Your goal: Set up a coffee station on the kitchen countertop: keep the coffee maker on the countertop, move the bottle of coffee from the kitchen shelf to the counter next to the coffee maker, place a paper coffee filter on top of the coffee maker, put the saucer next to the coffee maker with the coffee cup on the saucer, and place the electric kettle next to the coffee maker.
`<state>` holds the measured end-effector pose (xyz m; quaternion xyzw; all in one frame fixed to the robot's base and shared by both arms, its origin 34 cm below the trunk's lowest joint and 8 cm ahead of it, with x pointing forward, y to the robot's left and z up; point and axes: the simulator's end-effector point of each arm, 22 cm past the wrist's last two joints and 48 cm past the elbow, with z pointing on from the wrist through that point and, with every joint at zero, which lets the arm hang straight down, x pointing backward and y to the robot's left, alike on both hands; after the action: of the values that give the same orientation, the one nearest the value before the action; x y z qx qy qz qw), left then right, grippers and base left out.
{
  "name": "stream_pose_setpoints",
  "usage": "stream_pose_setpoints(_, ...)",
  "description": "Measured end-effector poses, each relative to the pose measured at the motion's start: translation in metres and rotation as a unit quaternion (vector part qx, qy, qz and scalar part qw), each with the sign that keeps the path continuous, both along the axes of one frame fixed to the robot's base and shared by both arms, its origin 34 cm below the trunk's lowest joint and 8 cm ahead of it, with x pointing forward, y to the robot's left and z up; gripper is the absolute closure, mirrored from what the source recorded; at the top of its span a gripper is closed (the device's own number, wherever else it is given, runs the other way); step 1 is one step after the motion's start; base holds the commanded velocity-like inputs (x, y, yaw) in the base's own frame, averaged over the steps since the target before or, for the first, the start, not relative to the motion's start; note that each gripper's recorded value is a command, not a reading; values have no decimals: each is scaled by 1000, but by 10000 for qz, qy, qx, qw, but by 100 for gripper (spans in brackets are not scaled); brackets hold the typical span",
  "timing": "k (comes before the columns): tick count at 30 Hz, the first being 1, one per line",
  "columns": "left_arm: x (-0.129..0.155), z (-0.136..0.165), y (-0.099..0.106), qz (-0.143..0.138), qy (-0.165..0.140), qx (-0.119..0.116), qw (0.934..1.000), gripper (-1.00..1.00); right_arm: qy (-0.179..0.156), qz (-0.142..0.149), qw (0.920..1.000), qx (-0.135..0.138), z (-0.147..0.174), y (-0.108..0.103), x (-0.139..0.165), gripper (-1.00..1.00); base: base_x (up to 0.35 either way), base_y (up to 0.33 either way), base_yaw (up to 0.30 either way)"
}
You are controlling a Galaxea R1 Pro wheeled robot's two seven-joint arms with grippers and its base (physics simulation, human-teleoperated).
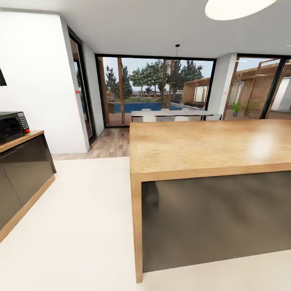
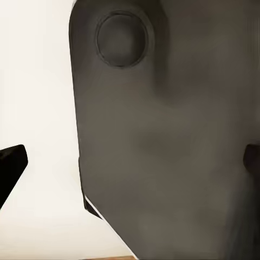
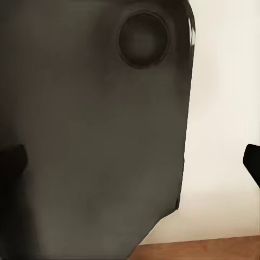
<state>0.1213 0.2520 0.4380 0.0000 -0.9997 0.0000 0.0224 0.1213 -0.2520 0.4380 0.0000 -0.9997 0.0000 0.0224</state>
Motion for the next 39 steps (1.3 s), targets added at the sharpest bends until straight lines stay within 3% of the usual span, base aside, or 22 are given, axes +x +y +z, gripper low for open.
stream_pose_setpoints(16, 2, 0, -1, 15, -35, -14, 10000, -100, -187, -40, 9988, 461, 3, 71, 19, -100, 0, 0, 0)
stream_pose_setpoints(39, 2, 0, -2, -24, -35, -22, 10000, -100, -188, -41, 9987, 472, 3, 71, 19, -100, 0, 0, -221)
